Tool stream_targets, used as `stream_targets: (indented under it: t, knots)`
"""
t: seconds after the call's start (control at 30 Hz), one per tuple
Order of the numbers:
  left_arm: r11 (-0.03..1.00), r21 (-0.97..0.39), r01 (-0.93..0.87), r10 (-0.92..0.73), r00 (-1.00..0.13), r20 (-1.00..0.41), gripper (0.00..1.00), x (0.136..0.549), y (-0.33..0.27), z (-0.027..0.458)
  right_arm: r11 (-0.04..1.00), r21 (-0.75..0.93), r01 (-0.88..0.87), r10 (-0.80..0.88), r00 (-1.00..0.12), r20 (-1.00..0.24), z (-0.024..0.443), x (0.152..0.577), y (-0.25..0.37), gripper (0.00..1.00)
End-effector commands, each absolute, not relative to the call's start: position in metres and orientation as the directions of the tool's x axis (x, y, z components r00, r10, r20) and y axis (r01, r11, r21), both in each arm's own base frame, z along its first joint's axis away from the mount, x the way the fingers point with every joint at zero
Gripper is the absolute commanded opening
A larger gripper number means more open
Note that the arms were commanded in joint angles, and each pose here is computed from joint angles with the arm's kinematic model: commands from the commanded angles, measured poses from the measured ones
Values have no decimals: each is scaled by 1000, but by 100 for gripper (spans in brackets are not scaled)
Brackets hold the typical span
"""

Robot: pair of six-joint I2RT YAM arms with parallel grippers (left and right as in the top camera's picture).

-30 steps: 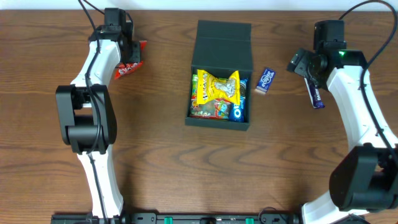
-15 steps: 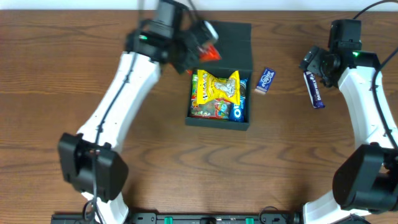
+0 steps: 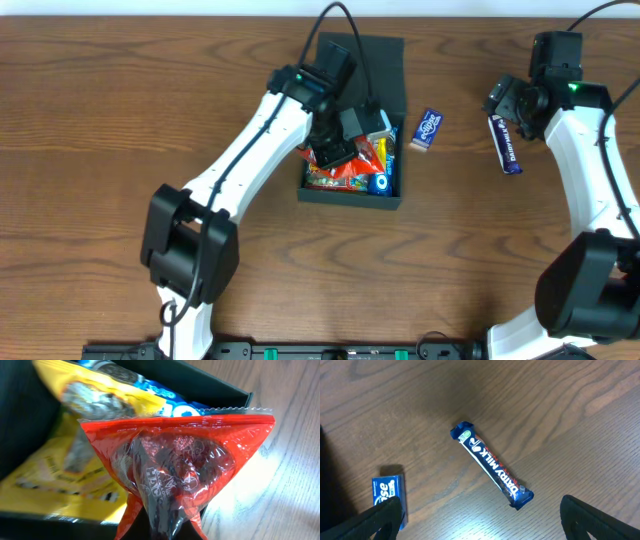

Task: Pack container
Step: 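Lower the red Hacks bag into the box and push it down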

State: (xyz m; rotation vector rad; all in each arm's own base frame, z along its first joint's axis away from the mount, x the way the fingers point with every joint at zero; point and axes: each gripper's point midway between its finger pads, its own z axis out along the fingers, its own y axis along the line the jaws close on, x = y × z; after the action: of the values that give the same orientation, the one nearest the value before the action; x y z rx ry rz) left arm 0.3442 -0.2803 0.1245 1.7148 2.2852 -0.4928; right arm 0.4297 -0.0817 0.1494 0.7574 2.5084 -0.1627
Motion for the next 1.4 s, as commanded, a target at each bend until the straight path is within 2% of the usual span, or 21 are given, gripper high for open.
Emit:
stream_targets:
  t: [0.0,0.3,0.53,0.67,0.8,0.83,0.87,0.97,1.23,1.27,1.3,1.33,1.37]
  knots:
    - [216,-162,963,885,-263,-384,6,336,-289,113,839,16,543,472,-713,-518,155,427,-86,99]
    - [215,-198,956,903,-272,-333,6,344,-301,56,843,10,538,465,-720,-515,154,426,-86,99]
    - [233,-283,931,923,-303,-238,6,332,-294,12,843,9,538,465,-721,-513,154,426,-86,99]
    - [260,-288,921,922,-326,-209,6,332,-290,5,843,9,538,466,-721,-513,154,426,-86,99]
    - [280,-263,923,907,-344,-243,6,336,-293,27,843,11,538,466,-719,-516,154,427,-86,99]
    - [277,-253,927,905,-340,-255,15,337,-294,34,843,11,538,466,-719,-516,154,427,-86,99]
    - [279,-235,931,899,-339,-278,50,340,-295,47,843,11,538,466,-719,-516,154,427,-86,99]
    - [298,-206,932,883,-351,-311,68,343,-295,70,843,11,538,466,-719,-516,154,427,-86,99]
    - [286,-99,953,853,-300,-427,73,345,-296,137,843,11,538,466,-719,-515,154,427,-86,99]
    - [285,-86,955,848,-293,-441,73,345,-295,146,843,11,538,466,-719,-515,154,427,-86,99]
    - [284,-75,956,844,-286,-454,67,344,-294,154,843,11,538,466,-720,-515,154,426,-86,99]
    - [284,-66,957,841,-281,-463,32,342,-293,162,843,11,538,466,-720,-515,154,427,-86,99]
    - [284,-65,957,840,-281,-464,13,341,-292,165,843,11,538,466,-720,-515,154,427,-86,99]
